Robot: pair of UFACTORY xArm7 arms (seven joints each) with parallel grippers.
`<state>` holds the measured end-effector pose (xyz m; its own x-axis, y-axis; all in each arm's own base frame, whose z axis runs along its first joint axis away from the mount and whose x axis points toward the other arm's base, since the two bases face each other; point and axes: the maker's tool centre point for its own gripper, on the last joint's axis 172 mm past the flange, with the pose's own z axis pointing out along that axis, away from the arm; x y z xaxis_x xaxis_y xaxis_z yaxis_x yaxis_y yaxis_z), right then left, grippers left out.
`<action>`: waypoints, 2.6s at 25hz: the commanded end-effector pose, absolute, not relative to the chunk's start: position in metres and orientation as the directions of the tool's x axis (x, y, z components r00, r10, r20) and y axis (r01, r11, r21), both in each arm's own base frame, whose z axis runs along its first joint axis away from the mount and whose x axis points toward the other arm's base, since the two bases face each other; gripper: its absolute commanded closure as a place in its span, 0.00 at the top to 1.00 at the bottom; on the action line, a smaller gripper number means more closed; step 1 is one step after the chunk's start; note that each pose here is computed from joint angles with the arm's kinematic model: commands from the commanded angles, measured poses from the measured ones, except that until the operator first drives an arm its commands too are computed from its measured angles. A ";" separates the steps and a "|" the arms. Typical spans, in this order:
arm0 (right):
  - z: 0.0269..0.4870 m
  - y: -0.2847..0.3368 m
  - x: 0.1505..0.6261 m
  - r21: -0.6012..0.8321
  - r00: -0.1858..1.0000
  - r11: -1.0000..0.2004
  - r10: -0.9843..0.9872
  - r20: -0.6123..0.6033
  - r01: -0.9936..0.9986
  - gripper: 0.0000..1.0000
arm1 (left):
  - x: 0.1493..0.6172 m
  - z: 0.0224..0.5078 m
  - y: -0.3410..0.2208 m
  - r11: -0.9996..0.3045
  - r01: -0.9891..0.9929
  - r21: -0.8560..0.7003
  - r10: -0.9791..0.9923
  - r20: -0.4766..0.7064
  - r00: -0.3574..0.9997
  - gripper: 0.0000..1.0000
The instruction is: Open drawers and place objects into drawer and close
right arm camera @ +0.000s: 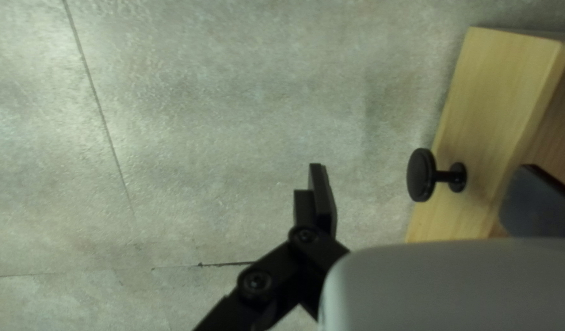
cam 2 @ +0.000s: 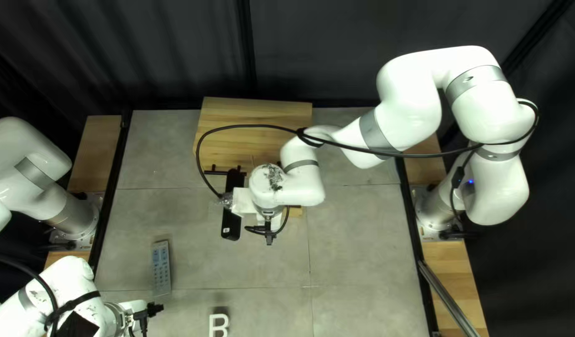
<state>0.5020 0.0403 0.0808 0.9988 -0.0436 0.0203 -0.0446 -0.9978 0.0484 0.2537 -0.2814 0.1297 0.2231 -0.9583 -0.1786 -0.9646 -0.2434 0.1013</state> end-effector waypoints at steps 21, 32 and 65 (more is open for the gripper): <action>0.174 0.103 0.457 0.309 0.985 -0.939 0.170 0.042 0.149 1.00 | 0.254 0.130 -0.281 -0.243 -0.965 0.101 -0.958 -0.179 0.223 1.00; 0.182 0.129 0.447 0.327 0.972 -0.923 0.231 0.046 0.204 1.00 | 0.254 0.130 -0.281 -0.243 -0.965 0.101 -0.958 -0.179 0.223 1.00; 0.131 0.254 0.307 0.176 0.971 -0.955 0.230 -0.069 0.239 1.00 | 0.254 0.130 -0.281 -0.243 -0.965 0.101 -0.958 -0.179 0.223 1.00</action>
